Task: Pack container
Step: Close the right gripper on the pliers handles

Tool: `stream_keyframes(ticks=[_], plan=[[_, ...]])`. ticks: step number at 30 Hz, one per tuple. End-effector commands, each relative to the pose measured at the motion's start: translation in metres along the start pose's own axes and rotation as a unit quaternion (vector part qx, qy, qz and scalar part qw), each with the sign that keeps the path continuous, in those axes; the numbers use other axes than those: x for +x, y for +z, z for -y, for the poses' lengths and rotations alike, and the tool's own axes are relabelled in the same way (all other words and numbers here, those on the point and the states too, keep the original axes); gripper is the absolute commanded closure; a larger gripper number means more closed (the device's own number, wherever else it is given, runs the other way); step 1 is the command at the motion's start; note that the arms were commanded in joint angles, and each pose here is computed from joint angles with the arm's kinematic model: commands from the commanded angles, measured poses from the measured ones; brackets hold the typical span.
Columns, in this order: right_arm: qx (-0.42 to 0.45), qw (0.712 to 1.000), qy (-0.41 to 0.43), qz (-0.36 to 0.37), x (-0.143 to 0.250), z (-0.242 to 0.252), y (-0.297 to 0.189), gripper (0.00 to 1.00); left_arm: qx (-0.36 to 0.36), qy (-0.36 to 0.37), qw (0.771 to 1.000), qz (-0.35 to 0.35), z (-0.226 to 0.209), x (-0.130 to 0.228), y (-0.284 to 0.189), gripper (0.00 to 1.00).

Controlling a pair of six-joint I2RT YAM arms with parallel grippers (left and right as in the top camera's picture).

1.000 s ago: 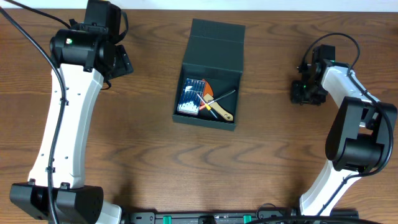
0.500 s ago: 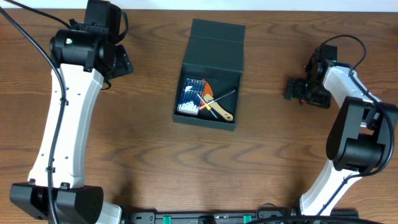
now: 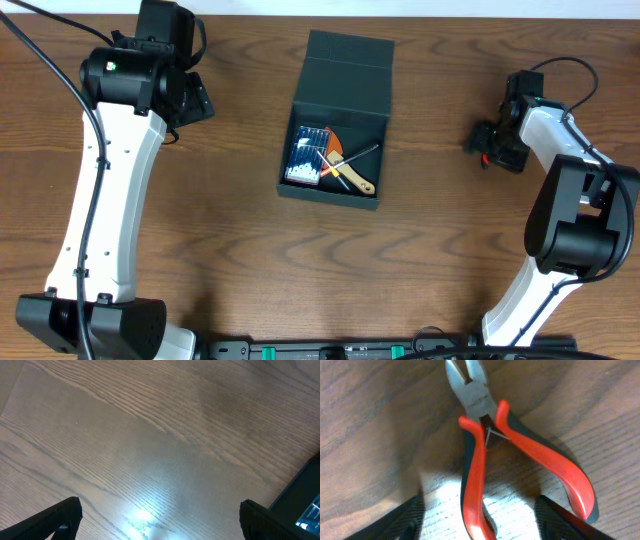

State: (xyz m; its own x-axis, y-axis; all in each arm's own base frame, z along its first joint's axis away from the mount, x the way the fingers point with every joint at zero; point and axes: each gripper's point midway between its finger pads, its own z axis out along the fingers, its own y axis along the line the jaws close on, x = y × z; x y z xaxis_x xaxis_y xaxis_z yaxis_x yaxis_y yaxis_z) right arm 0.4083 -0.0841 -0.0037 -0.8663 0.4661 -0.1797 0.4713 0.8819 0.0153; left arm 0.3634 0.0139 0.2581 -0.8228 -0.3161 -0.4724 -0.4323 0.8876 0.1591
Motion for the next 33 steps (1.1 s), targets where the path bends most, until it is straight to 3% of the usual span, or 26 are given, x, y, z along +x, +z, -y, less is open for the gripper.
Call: stream_keyframes(ticks=[1, 5, 15, 19, 24, 33], plan=[[0.011, 0.999, 0.027, -0.033, 0.0155, 0.0081, 0.0235, 0.32, -0.007, -0.005, 1.000, 0.000, -0.0030, -0.0008, 0.0010, 0.01], [0.009, 0.999, 0.035, -0.029, 0.0134, 0.0070, 0.0235, 0.31, -0.007, -0.005, 1.000, 0.000, -0.0029, -0.0009, 0.0010, 0.01], [0.005, 0.998, 0.052, -0.021, 0.0093, 0.0052, 0.0237, 0.55, -0.007, -0.005, 1.000, 0.000, -0.0029, -0.0009, 0.0010, 0.01], [0.005, 0.998, 0.058, -0.019, 0.0085, 0.0050, 0.0237, 0.56, -0.007, -0.005, 1.000, 0.000, -0.0030, -0.0008, 0.0010, 0.01], [0.004, 0.997, 0.073, -0.018, 0.0079, 0.0046, 0.0239, 0.63, -0.007, -0.005, 1.000, 0.000, -0.0029, -0.0009, 0.0010, 0.02], [0.003, 0.996, 0.090, -0.014, 0.0061, 0.0040, 0.0238, 0.60, -0.007, -0.005, 1.000, 0.000, -0.0029, -0.0009, 0.0010, 0.02]])
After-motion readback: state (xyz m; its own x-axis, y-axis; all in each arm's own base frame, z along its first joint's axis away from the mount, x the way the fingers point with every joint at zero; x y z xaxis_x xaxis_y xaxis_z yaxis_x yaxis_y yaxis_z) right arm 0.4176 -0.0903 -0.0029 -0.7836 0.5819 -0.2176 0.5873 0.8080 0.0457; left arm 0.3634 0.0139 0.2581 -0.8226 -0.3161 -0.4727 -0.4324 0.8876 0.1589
